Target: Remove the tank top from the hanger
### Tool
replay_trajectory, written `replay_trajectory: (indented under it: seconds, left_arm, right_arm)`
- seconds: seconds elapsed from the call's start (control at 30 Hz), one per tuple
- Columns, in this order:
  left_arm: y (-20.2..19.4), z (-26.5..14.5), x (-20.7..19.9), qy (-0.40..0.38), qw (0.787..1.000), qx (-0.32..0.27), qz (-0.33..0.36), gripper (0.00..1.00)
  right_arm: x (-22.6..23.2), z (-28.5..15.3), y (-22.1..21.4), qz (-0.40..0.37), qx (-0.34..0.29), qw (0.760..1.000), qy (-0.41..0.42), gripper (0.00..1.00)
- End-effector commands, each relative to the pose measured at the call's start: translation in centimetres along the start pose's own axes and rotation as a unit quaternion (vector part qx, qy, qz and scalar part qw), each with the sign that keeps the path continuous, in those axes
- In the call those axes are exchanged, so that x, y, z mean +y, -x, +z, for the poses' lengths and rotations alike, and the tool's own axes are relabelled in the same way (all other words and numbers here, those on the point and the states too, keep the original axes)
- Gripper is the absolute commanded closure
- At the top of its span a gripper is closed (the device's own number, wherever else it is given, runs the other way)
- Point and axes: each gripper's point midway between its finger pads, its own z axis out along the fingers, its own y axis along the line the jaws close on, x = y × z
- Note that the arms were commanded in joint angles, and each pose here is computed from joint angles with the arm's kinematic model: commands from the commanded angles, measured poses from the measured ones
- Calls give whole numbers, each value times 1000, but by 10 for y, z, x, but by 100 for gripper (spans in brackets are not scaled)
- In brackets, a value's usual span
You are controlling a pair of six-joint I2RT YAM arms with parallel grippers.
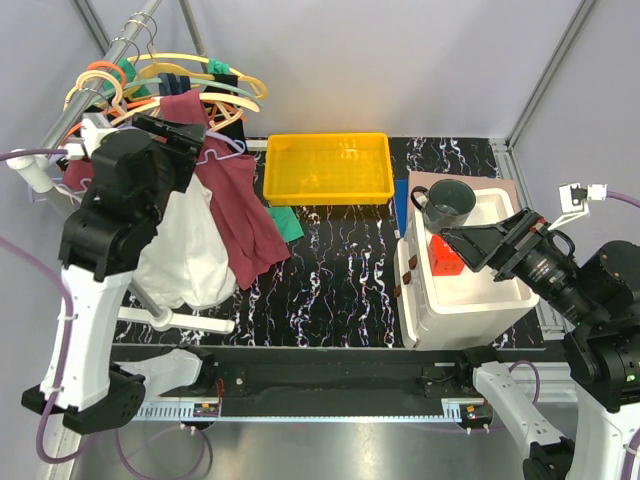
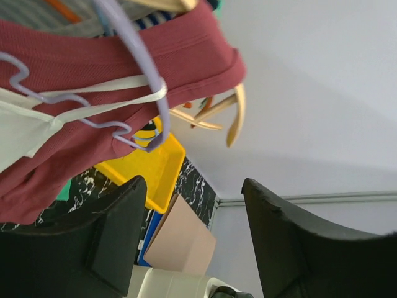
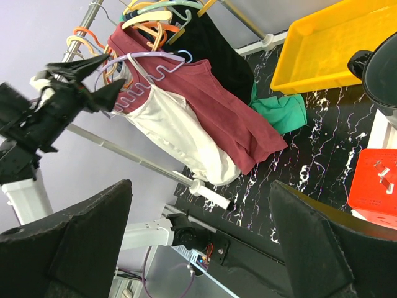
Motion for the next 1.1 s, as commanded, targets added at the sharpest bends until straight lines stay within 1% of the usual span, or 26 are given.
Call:
replay_trajectory:
  seconds: [0.0, 0.1, 0.23, 0.33, 0.43, 0.5, 0.6, 0.7, 0.87, 1.07]
  left_arm:
    - [-10, 10, -3, -10, 999, 26, -47, 34]
    - [1, 23, 2, 4, 998, 2, -60, 42]
    - [15, 30, 7, 17, 998, -35, -58, 46]
    - [28, 32, 15, 34, 995, -75, -59, 47]
    - [34, 36, 16, 41, 994, -94, -43, 48]
    - [40, 34, 8, 31, 994, -101, -34, 51]
    - [43, 34, 10, 33, 993, -109, -10, 52]
    - [51, 29, 13, 42, 990, -129, 25, 52]
    - [70, 26, 18, 65, 982, -174, 47, 51]
    - [63, 46, 20, 83, 980, -172, 50, 52]
  right_arm:
    - [14, -2, 8, -21, -10, 999, 26, 0]
    - [16, -3, 8, -20, -9, 999, 29, 0]
    - [17, -4, 7, -22, -8, 999, 30, 0]
    - [16, -3, 8, -22, -7, 999, 30, 0]
    - [17, -2, 8, -23, -5, 999, 31, 0]
    - [18, -2, 8, -24, -4, 999, 31, 0]
    - [17, -2, 6, -22, 0, 999, 32, 0]
    - [16, 0, 5, -23, 4, 999, 32, 0]
    - [17, 0, 6, -26, 6, 999, 34, 0]
    - [18, -1, 6, -31, 4, 999, 36, 0]
